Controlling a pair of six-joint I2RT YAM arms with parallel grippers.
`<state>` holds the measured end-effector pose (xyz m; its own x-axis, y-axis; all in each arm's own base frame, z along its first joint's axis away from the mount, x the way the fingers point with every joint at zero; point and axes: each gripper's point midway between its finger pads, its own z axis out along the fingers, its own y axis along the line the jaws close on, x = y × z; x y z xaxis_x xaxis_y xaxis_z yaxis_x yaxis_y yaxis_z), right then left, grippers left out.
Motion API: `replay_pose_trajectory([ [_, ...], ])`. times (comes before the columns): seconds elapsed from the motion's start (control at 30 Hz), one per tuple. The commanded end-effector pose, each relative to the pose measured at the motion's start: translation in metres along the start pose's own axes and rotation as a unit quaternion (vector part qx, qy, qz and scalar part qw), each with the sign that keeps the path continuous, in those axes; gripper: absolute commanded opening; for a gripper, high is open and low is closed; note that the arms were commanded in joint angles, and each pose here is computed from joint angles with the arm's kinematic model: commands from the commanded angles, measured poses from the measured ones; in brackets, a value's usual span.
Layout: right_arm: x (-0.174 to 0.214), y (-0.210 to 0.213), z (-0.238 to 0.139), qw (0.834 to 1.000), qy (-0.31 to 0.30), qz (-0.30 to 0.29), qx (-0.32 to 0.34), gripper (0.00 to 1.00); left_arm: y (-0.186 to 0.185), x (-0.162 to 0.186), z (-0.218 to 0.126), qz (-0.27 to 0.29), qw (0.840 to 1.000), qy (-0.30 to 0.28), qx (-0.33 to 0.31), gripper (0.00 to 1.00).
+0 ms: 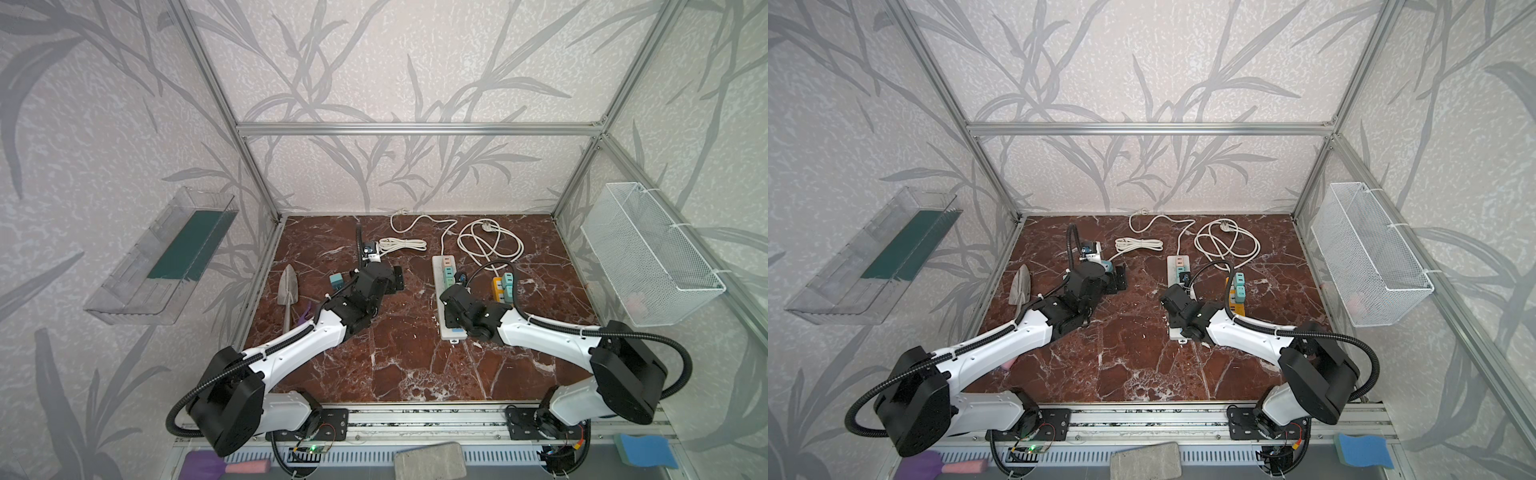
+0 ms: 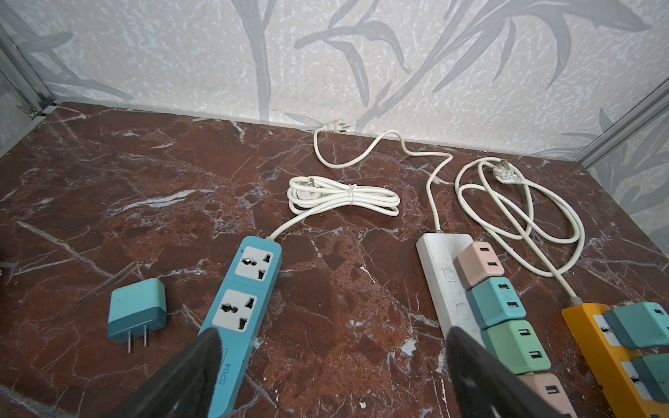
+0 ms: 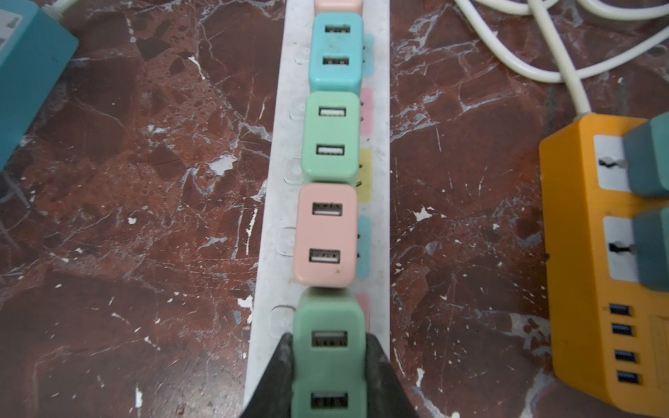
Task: Insert the plug
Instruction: 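Press the light-green adapter into the white strip below the pale-pink adapter, then open and lift right gripper while left gripper lowers onto the teal strip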
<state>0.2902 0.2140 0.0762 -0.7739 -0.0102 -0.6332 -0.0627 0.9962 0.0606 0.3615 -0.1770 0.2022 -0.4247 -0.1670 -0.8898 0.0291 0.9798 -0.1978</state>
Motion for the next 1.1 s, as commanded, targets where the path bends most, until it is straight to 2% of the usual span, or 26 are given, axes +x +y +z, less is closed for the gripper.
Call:
replay_pose_trajectory([
  [0.0,0.018,-0.010,0.008,0.999,0.023,0.008,0.033,0.00,-0.001,-0.015,-0.003,-0.019,1.000,-0.014,-0.002,0.96],
  [0.47,0.062,-0.010,0.046,0.992,0.092,0.027,0.080,0.00,0.001,-0.016,-0.002,-0.025,1.000,-0.014,-0.002,0.96],
  [0.63,0.043,-0.023,0.049,0.991,0.063,0.016,0.114,0.00,0.004,-0.017,-0.002,-0.028,1.000,-0.014,-0.006,0.96],
  [0.83,0.013,-0.043,0.055,0.992,0.064,0.008,0.111,0.00,0.006,-0.020,-0.002,-0.032,0.999,-0.018,-0.006,0.96],
  [0.9,0.007,-0.045,0.053,0.993,0.062,0.001,0.104,0.05,0.009,-0.021,-0.002,-0.032,0.999,-0.019,-0.009,0.96],
  [0.97,0.003,-0.046,0.051,0.993,0.065,-0.016,0.096,0.14,0.010,-0.022,-0.002,-0.035,0.999,-0.020,-0.010,0.96],
  [1.07,-0.007,-0.038,0.043,0.996,0.058,-0.022,0.072,0.34,0.011,-0.022,-0.001,-0.037,0.999,-0.019,-0.010,0.96],
])
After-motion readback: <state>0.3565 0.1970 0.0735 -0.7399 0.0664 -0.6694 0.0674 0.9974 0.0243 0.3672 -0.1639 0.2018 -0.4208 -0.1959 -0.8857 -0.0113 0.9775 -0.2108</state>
